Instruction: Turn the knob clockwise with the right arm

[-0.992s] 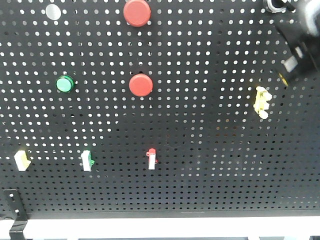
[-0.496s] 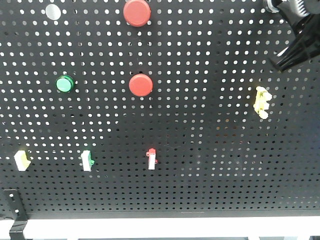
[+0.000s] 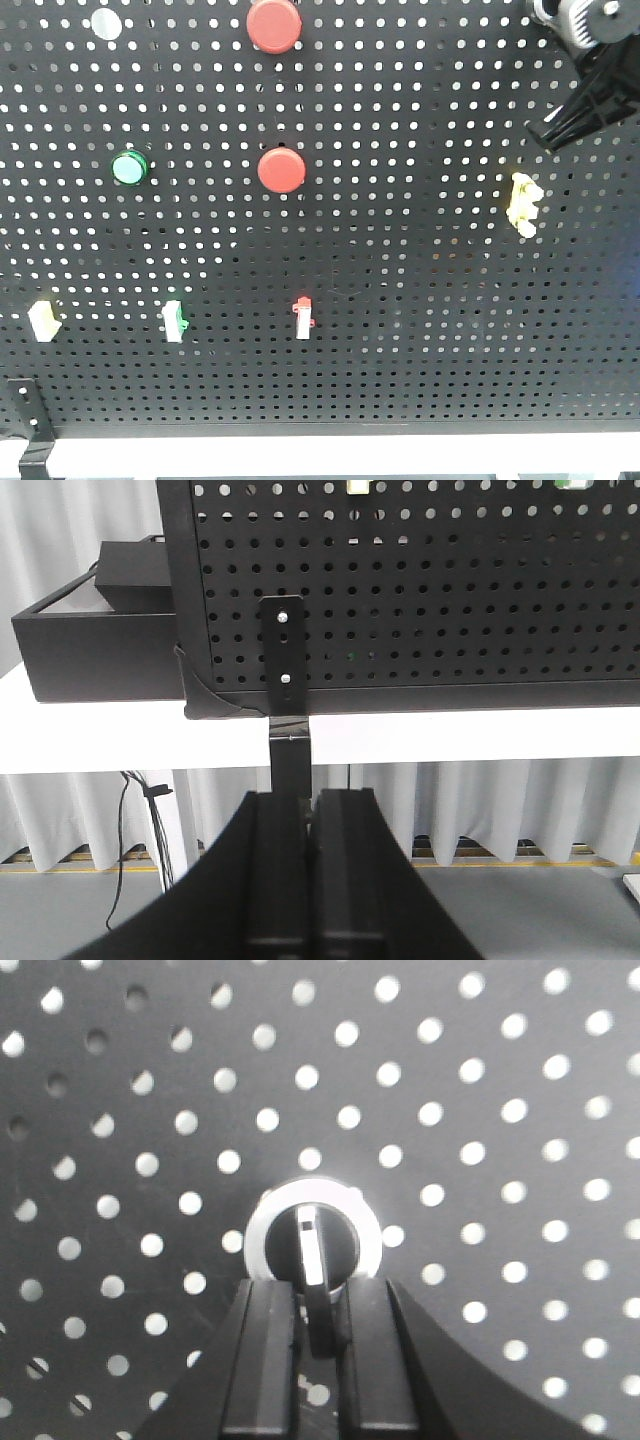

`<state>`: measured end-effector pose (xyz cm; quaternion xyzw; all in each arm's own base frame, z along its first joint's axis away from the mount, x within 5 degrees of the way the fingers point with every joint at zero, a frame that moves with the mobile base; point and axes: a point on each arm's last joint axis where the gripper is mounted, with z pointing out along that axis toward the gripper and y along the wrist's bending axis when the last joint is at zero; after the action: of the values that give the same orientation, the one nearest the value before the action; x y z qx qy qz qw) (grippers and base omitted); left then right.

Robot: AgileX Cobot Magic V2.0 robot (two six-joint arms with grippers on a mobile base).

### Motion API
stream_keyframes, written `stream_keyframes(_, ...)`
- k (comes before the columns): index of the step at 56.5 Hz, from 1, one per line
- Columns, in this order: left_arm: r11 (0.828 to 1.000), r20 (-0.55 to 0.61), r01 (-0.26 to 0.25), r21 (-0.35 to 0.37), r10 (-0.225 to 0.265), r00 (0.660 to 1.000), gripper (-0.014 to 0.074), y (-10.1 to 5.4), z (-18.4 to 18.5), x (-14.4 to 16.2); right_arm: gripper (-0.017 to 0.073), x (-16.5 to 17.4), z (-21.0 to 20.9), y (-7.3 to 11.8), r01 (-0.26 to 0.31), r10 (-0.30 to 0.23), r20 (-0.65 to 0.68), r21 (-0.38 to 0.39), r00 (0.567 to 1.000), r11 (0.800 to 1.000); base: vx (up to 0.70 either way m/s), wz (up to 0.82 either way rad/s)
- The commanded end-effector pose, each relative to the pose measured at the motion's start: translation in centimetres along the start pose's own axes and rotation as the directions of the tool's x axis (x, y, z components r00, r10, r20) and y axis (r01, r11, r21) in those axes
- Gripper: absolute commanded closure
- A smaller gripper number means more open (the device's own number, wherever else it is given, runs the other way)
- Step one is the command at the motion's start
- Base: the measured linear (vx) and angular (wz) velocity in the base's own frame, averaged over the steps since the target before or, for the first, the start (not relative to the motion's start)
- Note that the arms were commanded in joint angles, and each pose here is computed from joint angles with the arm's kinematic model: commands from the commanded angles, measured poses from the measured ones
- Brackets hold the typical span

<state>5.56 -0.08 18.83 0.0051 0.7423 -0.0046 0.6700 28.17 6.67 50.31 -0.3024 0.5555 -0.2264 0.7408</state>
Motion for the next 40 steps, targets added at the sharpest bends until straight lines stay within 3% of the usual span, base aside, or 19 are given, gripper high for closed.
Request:
stream_keyframes(1, 1.000, 0.063, 0.006, 0.004, -0.007, 0.998, 0.0600, -0.02, 0.10, 0.09, 0.0359, -0.96, -0.29, -0.83, 0.006, -0.007, 0.041, 0.022, 0.999, 1.000, 0.00, 0.00)
stream_keyframes(5, 1.000, 0.063, 0.006, 0.004, -0.007, 0.998, 0.0600, -0.02, 0.10, 0.09, 0.0368, -0.87, -0.23, -0.78, -0.013, 0.013, 0.036, 0.021, 0.999, 1.000, 0.00, 0.00)
stream_keyframes(17, 1.000, 0.063, 0.006, 0.004, -0.007, 0.998, 0.0600, -0.02, 0.10, 0.09, 0.0466, -0.89, -0.26, -0.80, -0.164, 0.163, 0.039, 0.015, 0.986, 0.986, 0.00, 0.00)
stream_keyframes(25, 1.000, 0.063, 0.006, 0.004, -0.007, 0.998, 0.0600, -0.02, 0.10, 0.09, 0.0531, -0.89, -0.26, -0.79, -0.288, 0.288, 0.040, 0.009, 0.957, 0.958, 0.00, 0.00)
stream_keyframes(31, 1.000, 0.063, 0.006, 0.004, -0.007, 0.998, 0.0600, -0.02, 0.10, 0.09, 0.0557, -0.89, -0.26, -0.76, -0.423, 0.423, 0.039, 0.001, 0.905, 0.906, 0.00, 0.00)
stream_keyframes(36, 1.000, 0.063, 0.006, 0.004, -0.007, 0.998, 0.0600, -0.02, 0.10, 0.09, 0.0558, -0.88, -0.26, -0.75, -0.538, 0.537, 0.037, -0.005, 0.843, 0.843, 0.00, 0.00)
stream_keyframes(40, 1.000, 0.063, 0.006, 0.004, -0.007, 0.998, 0.0600, -0.02, 0.10, 0.09, 0.0557, -0.87, -0.26, -0.73, -0.626, 0.626, 0.035, -0.010, 0.779, 0.780, 0.00, 0.00)
